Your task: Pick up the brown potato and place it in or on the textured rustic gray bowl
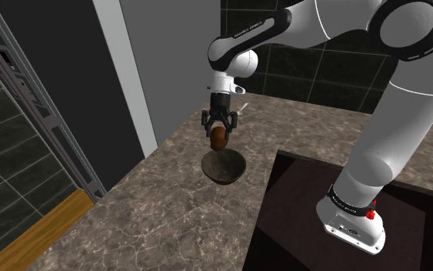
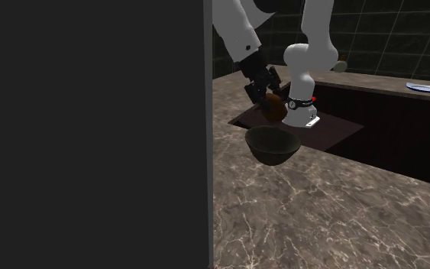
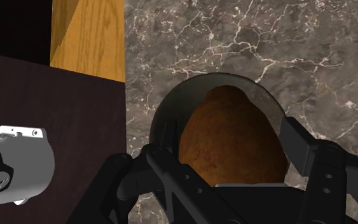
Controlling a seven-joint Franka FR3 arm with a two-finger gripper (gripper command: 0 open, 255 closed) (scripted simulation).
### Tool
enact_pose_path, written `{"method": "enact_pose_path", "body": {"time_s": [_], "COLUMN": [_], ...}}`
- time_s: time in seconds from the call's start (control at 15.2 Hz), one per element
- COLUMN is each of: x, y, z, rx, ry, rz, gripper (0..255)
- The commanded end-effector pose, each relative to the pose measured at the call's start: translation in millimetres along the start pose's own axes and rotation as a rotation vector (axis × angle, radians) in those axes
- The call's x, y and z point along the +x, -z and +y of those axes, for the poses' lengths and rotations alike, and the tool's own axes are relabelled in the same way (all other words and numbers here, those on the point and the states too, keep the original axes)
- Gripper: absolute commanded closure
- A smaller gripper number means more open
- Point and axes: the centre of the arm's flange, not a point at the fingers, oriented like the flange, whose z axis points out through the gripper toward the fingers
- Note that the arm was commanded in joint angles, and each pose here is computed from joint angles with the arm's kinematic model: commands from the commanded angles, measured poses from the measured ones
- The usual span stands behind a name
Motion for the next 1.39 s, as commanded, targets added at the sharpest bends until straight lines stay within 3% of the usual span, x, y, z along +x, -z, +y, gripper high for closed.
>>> {"method": "enact_pose_path", "body": {"time_s": [0.0,0.99,1.32], "x": [1.5,42.9,44.5], "y": [-4.8,-70.4,-72.9], "z": [26.0,9.9,9.2], "rx": [0.000,0.000,0.000], "ry": [0.000,0.000,0.000], "rz": [0.000,0.000,0.000], "gripper": [255,255,255]}}
